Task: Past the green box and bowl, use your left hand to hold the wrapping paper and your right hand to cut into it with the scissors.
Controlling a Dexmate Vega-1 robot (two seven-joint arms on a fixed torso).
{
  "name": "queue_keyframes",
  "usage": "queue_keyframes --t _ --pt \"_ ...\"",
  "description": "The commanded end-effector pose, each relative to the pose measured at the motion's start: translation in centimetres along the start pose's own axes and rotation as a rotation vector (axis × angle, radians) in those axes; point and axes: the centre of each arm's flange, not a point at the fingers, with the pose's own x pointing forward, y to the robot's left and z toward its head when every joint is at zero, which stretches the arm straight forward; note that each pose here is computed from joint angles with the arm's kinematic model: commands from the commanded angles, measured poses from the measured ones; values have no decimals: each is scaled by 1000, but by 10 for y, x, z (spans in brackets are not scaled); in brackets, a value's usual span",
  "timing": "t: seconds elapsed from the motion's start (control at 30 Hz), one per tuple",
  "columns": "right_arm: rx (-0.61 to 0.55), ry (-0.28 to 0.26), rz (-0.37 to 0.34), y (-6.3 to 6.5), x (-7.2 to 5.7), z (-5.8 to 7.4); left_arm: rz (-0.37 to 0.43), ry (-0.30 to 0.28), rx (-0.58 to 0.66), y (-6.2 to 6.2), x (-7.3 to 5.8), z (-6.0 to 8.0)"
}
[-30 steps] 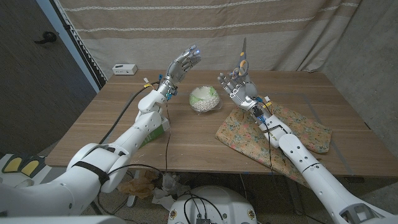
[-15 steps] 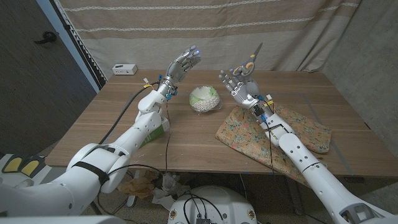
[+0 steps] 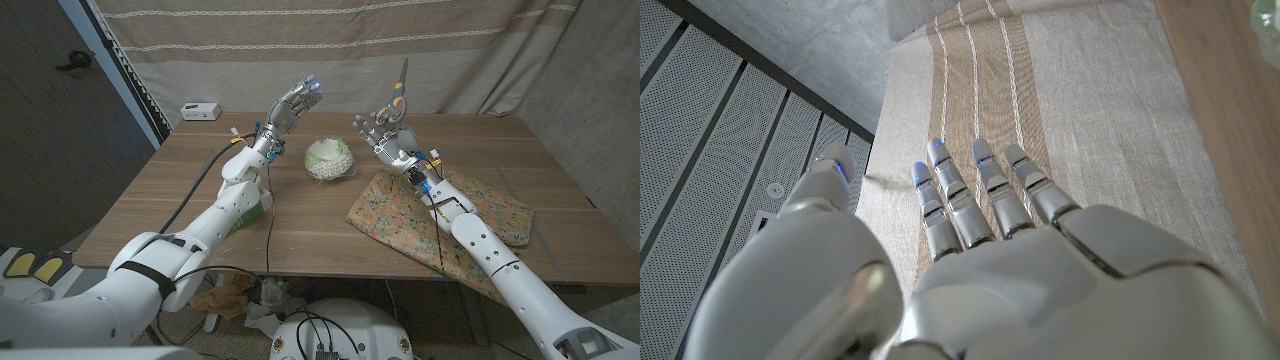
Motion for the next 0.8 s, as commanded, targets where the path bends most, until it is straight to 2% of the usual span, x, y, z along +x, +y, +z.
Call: queue_keyframes --t 0.03,0.43,0.8 --pt "-52 17 -58 -1 -1 3 5 -5 -3 -1 -1 0" --pt "-61 32 -67 0 -2 4 3 -9 -2 -3 -1 0" --pt "3 46 -77 -1 -3 -1 3 -10 0 -3 -2 0"
